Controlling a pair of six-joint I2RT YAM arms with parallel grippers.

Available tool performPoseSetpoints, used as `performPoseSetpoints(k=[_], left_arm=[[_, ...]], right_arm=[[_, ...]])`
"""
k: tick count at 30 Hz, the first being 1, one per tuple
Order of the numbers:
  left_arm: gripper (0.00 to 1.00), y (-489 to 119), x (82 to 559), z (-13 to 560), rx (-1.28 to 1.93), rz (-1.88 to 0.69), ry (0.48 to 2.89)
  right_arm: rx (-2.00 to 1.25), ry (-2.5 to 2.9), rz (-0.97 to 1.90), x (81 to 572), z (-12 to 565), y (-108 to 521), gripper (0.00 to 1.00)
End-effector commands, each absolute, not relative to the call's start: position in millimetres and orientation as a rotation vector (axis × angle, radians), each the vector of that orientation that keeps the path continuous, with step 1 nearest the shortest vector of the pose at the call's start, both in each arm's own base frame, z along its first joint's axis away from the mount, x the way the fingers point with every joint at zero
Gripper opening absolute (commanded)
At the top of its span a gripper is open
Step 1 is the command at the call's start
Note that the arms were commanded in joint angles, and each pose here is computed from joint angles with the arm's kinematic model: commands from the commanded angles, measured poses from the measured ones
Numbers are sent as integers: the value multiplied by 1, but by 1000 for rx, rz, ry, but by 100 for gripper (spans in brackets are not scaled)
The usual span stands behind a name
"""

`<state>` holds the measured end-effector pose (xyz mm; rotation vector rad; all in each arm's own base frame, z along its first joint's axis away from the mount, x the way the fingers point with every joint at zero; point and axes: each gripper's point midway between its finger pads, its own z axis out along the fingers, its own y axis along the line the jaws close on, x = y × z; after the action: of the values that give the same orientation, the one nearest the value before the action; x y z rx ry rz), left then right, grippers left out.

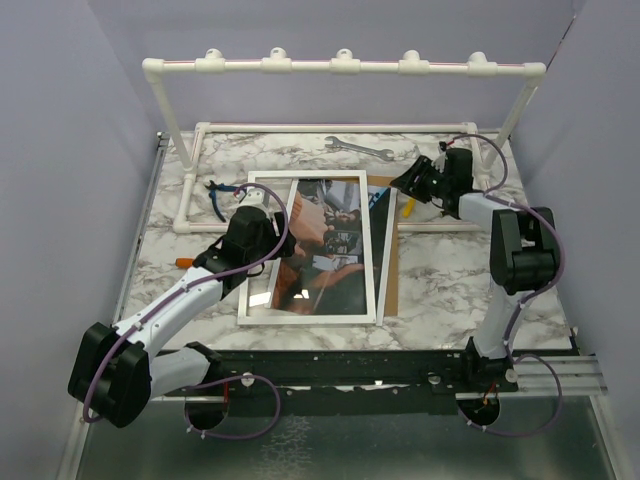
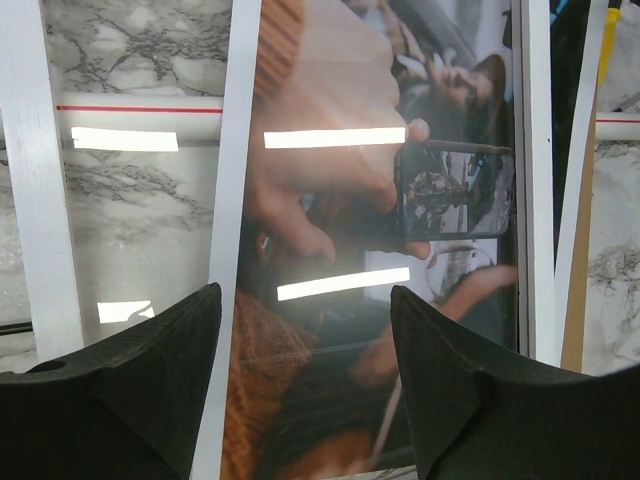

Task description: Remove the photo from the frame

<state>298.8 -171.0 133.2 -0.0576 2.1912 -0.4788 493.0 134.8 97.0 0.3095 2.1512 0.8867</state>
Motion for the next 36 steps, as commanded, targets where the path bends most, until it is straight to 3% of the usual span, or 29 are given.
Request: performPoseSetpoints(k=[1,36], left_arm=[[69,-169,305,142,-52,-451,2168],[69,-168,303,140,-64,-450,2167]], right_arm=[[280,2146,880,503,92,134,52],[250,2146,972,508,86,146,49]])
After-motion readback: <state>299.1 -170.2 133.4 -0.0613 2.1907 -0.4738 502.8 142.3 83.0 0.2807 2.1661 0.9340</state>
